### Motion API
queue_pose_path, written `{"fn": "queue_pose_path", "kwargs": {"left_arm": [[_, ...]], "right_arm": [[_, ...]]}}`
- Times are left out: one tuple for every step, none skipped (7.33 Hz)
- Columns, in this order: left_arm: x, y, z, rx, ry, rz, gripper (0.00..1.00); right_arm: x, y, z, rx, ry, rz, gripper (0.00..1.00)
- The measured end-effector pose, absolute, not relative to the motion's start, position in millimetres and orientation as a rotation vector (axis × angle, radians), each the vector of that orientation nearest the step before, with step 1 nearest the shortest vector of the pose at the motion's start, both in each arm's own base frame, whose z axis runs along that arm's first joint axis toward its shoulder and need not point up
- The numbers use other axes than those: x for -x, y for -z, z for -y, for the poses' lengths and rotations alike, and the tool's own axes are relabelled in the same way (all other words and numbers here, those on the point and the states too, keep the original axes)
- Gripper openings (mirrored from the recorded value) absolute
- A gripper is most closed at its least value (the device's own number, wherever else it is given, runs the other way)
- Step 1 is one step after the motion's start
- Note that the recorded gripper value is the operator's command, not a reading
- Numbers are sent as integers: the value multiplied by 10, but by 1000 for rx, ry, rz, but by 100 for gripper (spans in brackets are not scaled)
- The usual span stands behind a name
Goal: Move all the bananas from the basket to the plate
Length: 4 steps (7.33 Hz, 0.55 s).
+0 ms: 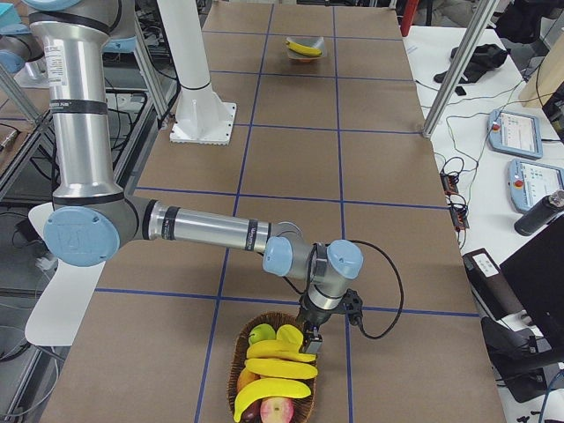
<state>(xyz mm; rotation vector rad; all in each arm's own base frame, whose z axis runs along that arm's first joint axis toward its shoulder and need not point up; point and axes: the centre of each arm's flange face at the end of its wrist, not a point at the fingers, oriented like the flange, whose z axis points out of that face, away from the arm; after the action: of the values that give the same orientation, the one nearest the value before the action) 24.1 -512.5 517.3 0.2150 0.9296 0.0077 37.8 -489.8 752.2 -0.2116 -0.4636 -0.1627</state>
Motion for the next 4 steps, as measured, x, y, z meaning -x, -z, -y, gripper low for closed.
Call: {"fn": "queue_pose_path", "kwargs": {"left_arm": [[-241, -5175, 5125, -215, -8, -930, 100], [-241, -5176, 5125, -215, -7, -929, 100], [-241, -5176, 5125, -215, -7, -929, 100], [-241, -5173, 5126, -215, -8, -929, 100]], "right_arm": [[-380, -7562, 4875, 217, 171, 463, 91], [-381, -7610, 4855, 225, 178, 462, 91], [-382, -7661, 4848, 235, 181, 462, 90], [-381, -7708, 4847, 245, 179, 463, 88]]}}
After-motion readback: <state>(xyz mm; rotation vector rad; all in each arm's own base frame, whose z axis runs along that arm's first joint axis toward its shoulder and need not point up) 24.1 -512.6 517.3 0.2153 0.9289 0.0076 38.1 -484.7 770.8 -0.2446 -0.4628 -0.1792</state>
